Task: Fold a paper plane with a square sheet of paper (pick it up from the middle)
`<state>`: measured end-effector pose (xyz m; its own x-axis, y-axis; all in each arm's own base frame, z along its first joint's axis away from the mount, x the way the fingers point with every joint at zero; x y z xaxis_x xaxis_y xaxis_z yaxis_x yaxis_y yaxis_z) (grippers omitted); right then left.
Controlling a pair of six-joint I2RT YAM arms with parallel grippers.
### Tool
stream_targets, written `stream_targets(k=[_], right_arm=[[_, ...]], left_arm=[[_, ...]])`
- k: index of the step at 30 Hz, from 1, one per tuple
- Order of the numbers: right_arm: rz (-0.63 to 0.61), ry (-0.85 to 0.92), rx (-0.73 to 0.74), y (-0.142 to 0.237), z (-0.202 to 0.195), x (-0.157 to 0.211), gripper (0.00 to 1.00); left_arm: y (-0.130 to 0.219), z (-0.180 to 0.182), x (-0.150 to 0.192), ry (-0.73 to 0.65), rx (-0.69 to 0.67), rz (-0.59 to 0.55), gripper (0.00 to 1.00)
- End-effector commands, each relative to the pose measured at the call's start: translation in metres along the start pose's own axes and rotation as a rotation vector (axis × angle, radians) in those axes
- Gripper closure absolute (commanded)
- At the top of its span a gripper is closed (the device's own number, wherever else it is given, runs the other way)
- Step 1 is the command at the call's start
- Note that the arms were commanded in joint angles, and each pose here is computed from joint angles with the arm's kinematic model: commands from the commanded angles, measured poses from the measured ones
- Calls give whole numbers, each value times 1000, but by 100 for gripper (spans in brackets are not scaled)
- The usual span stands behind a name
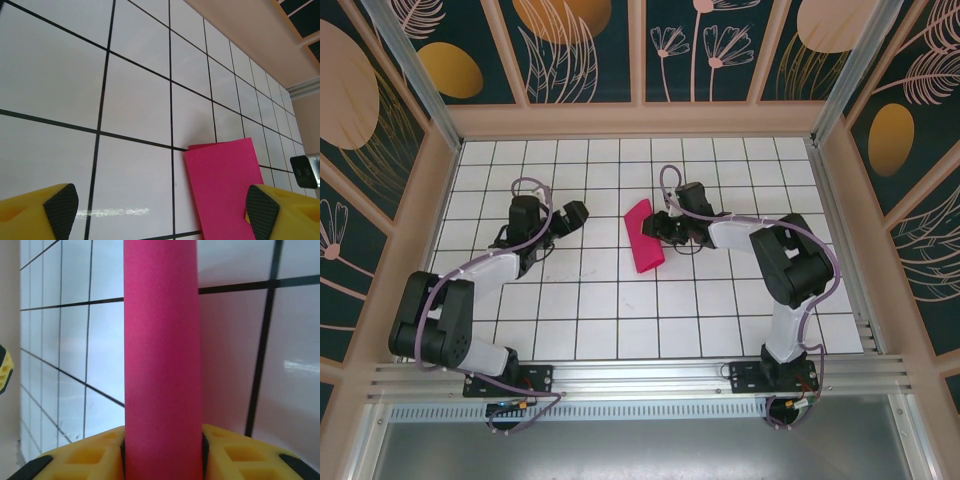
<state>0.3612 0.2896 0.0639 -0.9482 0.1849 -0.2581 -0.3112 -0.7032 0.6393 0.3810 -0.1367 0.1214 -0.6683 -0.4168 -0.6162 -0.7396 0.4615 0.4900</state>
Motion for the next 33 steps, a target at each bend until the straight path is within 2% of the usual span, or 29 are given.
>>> stream_targets(k=[1, 5, 8, 12, 20, 27, 33], right_arm=[[-31, 12, 151, 0, -27, -5, 53], [-65, 28, 288, 7, -46, -10, 39], [-80, 46, 328, 14, -50, -12, 30], [-77, 66, 352, 17, -52, -13, 25], [-91, 84, 436, 27, -59, -20, 23], [-41, 75, 404, 21, -63, -14, 31], [26, 104, 413, 13, -73, -3, 31]], left_arm=[[-8, -19, -12, -4, 45, -37, 12], [-15, -25, -8, -8, 51, -23, 13], [-17, -28, -7, -13, 55, -19, 13], [-20, -32, -3, -7, 62, -6, 13], [-26, -40, 8, -2, 85, 29, 14], [-34, -51, 20, 61, 138, 79, 22], [-46, -71, 33, 56, 190, 142, 26]])
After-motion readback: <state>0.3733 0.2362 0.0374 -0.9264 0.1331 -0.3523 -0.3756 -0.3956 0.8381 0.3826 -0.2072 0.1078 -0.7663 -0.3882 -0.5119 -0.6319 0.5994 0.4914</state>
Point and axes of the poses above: each hand's point on the last joint's axis, 136 mm out from that joint toward the fingers, its own y axis back along the fingers, its own z axis along the line the jaws close on, x = y × z, the point moved 1 cm from there along y, back along the fingers, and after that the axes turned 6 degrees about -y, right-handed, at the moved point
